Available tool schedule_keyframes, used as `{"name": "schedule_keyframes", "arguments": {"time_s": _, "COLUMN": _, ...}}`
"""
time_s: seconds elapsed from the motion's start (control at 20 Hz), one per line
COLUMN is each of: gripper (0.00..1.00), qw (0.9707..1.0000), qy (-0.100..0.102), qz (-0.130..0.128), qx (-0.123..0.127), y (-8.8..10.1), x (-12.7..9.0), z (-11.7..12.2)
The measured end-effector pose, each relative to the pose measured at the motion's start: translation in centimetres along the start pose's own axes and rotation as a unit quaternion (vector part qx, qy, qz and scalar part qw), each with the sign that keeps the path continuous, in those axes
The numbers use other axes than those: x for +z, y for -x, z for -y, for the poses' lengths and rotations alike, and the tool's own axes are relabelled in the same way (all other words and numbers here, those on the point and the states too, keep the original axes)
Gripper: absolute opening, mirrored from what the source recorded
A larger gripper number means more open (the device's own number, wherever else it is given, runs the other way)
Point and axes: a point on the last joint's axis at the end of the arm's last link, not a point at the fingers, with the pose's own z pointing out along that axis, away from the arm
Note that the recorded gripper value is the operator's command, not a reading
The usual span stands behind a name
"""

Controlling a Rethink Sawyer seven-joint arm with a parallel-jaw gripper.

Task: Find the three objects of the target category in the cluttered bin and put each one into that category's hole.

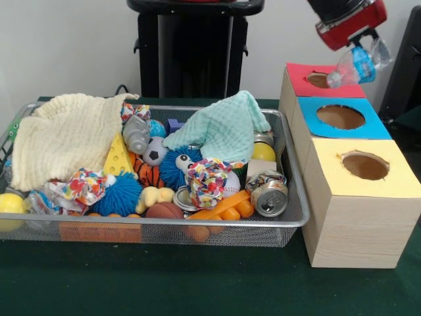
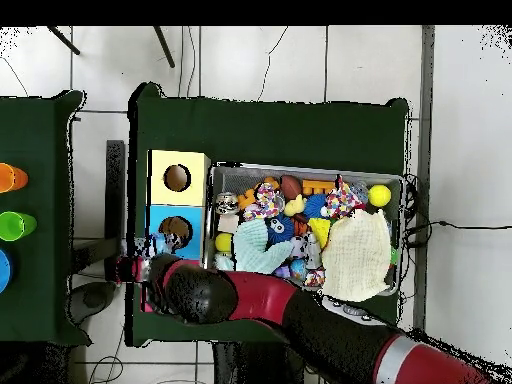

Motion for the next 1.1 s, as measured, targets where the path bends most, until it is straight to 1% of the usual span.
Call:
{"name": "schedule_keyframes", "arguments": {"time_s": 0.1, "gripper": 0.0, "qw": 0.9999, "qy": 0.011, "qz": -0.006, "qx": 0.004, "y": -0.9, "x": 0.0, "z": -1.6}}
{"name": "schedule_keyframes", "arguments": {"time_s": 0.25, "gripper": 0.0, "qw": 0.9996, "qy": 0.019, "qz": -0.014, "qx": 0.015, "y": -1.7, "x": 0.0, "z": -2.6}}
{"name": "schedule_keyframes", "arguments": {"time_s": 0.3, "gripper": 0.0, "qw": 0.9995, "qy": 0.02, "qz": -0.016, "qx": 0.018, "y": -1.8, "x": 0.1, "z": -2.7}}
{"name": "schedule_keyframes", "arguments": {"time_s": 0.35, "gripper": 0.0, "qw": 0.9992, "qy": 0.023, "qz": -0.019, "qx": 0.027, "y": -2.1, "x": 0.2, "z": -2.8}}
{"name": "schedule_keyframes", "arguments": {"time_s": 0.45, "gripper": 0.0, "qw": 0.999, "qy": 0.025, "qz": -0.021, "qx": 0.031, "y": -2.2, "x": 0.4, "z": -2.8}}
{"name": "schedule_keyframes", "arguments": {"time_s": 0.6, "gripper": 0.0, "qw": 0.9987, "qy": 0.031, "qz": -0.023, "qx": 0.032, "y": -2.6, "x": 0.8, "z": -2.7}}
{"name": "schedule_keyframes", "arguments": {"time_s": 0.65, "gripper": 0.0, "qw": 0.9984, "qy": 0.04, "qz": -0.023, "qx": 0.032, "y": -3.0, "x": 1.3, "z": -2.6}}
{"name": "schedule_keyframes", "arguments": {"time_s": 0.8, "gripper": 0.0, "qw": 0.998, "qy": 0.049, "qz": -0.023, "qx": 0.03, "y": -3.6, "x": 1.8, "z": -2.5}}
{"name": "schedule_keyframes", "arguments": {"time_s": 0.9, "gripper": 0.0, "qw": 0.9975, "qy": 0.06, "qz": -0.024, "qx": 0.028, "y": -4.3, "x": 2.4, "z": -2.5}}
{"name": "schedule_keyframes", "arguments": {"time_s": 1.0, "gripper": 0.0, "qw": 0.9969, "qy": 0.07, "qz": -0.026, "qx": 0.026, "y": -5.0, "x": 2.9, "z": -2.4}}
{"name": "schedule_keyframes", "arguments": {"time_s": 1.05, "gripper": 0.0, "qw": 0.9961, "qy": 0.079, "qz": -0.03, "qx": 0.024, "y": -5.6, "x": 3.3, "z": -2.5}}
{"name": "schedule_keyframes", "arguments": {"time_s": 1.1, "gripper": 0.0, "qw": 0.9958, "qy": 0.083, "qz": -0.032, "qx": 0.023, "y": -5.8, "x": 3.5, "z": -2.5}}
